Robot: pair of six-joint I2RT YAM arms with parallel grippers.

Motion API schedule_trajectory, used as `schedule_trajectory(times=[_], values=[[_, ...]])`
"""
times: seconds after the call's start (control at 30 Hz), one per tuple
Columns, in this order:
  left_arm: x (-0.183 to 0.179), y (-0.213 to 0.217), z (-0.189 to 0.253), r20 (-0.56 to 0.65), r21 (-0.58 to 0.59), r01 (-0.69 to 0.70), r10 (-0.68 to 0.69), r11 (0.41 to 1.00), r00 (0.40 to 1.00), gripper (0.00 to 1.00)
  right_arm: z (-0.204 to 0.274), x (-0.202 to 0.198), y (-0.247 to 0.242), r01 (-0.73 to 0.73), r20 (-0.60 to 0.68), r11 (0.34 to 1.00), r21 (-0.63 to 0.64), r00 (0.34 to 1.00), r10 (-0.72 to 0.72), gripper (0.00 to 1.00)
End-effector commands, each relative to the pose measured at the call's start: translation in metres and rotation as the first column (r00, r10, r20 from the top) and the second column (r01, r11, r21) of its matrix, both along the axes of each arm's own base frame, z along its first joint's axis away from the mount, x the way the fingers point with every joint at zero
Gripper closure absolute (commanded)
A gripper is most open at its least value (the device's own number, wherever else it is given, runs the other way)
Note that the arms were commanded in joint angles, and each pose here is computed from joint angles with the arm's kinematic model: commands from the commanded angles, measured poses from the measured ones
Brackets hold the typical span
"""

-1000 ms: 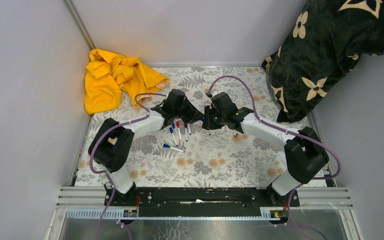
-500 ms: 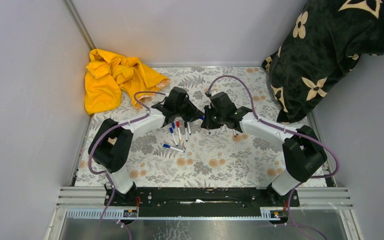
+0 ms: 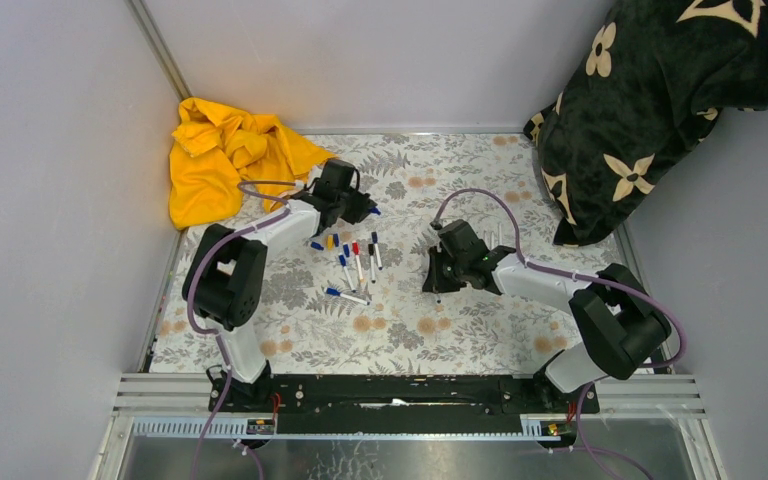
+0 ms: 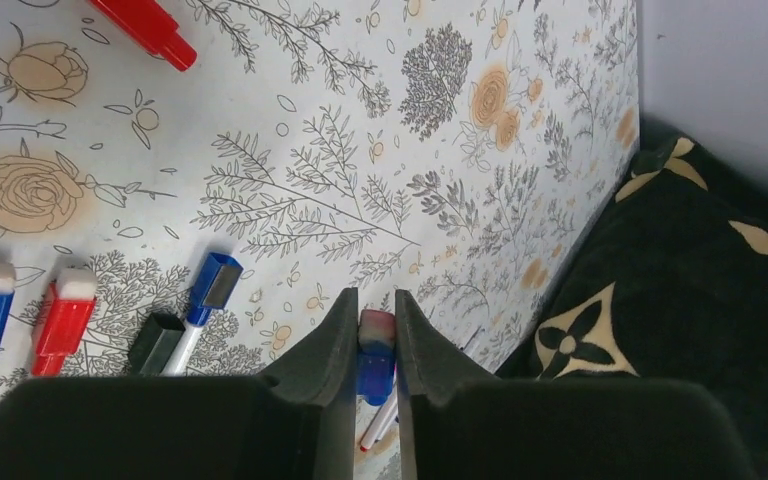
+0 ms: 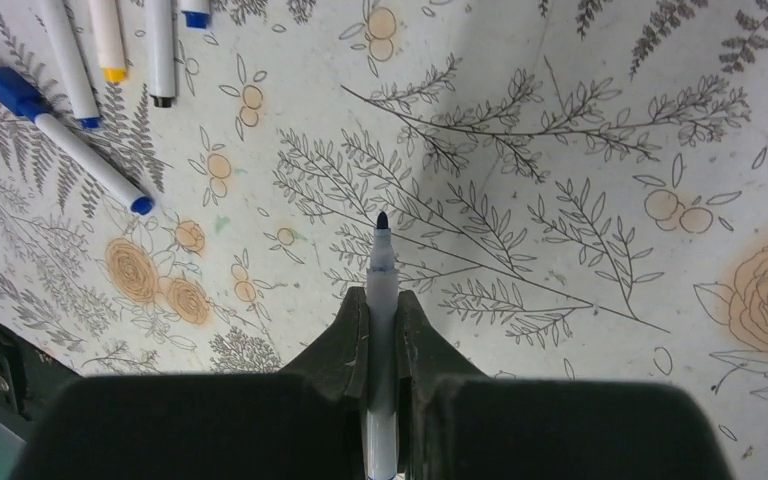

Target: Open the pen caps

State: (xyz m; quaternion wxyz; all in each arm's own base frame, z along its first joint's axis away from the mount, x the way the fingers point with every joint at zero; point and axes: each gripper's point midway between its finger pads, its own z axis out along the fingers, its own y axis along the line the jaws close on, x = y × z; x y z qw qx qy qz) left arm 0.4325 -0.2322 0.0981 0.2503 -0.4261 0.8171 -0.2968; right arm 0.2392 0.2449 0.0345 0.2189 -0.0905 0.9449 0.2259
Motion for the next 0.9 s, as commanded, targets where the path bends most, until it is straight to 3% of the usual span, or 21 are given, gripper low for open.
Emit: schedule_trajectory(times=[0.0, 0.17, 0.4, 0.7, 0.87], values=[[0.02, 0.001, 0.014, 0.051, -0.001, -0.051, 0.051, 0.999, 0.997, 1.0, 0.03, 0.011, 0.008, 0.006, 0.084, 0.998, 0.058, 0.996, -0.011, 1.0], [0.016, 0.011, 0.004, -0.017, 0.236, 0.127, -0.126, 0.964, 0.992, 1.0, 0.038, 0.036, -0.01, 0.043, 0.141, 0.999, -0.03, 0.989, -0.038, 1.0], [-0.01, 0.072, -0.022, -0.181, 0.552, 0.197, -0.114, 0.81, 0.977, 1.0, 0.031, 0.075, -0.041, 0.13, 0.205, 0.974, -0.186, 0.975, -0.091, 1.0], [-0.027, 0.108, -0.04, -0.286, 0.676, 0.229, -0.037, 0.7, 0.958, 0.99, 0.012, 0.103, -0.058, 0.212, 0.247, 0.931, -0.298, 0.959, -0.14, 1.0], [-0.029, 0.112, -0.049, -0.308, 0.687, 0.244, -0.03, 0.684, 0.951, 0.9, 0.002, 0.108, -0.069, 0.232, 0.26, 0.905, -0.356, 0.955, -0.142, 0.99]])
